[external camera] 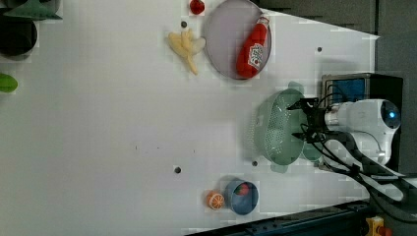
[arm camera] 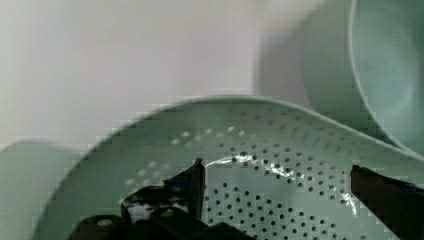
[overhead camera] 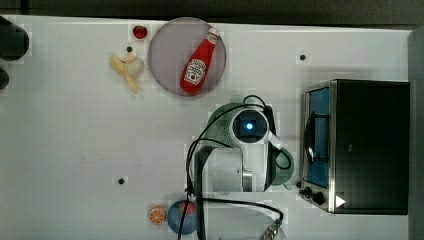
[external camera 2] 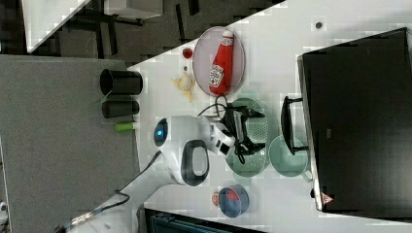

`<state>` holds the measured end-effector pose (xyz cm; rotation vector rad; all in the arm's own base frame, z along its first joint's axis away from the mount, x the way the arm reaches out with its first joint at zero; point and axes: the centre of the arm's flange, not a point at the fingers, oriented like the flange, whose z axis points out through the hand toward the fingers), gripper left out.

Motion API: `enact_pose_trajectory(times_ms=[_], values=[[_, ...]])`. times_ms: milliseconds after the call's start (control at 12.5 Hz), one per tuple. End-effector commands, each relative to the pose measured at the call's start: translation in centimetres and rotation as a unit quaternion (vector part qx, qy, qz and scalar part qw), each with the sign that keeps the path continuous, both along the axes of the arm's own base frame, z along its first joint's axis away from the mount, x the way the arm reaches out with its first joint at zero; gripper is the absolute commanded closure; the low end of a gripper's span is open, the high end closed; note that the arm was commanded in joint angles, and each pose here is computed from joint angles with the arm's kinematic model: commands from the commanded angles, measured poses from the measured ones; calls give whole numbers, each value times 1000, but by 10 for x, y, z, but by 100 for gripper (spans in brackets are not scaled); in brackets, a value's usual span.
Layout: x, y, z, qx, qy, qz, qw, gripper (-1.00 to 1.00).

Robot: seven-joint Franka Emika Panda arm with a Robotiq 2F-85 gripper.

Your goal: Drag strainer left to right.

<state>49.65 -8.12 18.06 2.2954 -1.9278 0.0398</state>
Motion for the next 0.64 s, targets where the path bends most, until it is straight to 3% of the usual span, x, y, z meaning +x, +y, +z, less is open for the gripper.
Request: enact_pose_trajectory(times_ms=[80,240,480,640], values=[[13,24,65,6,-29,200,979,-100],[17,27,118,-1,-46,253,966,-100],[9,38,203,-3,-51,249,967,-100],[-6,54,260,6,-37,246,969,-100]])
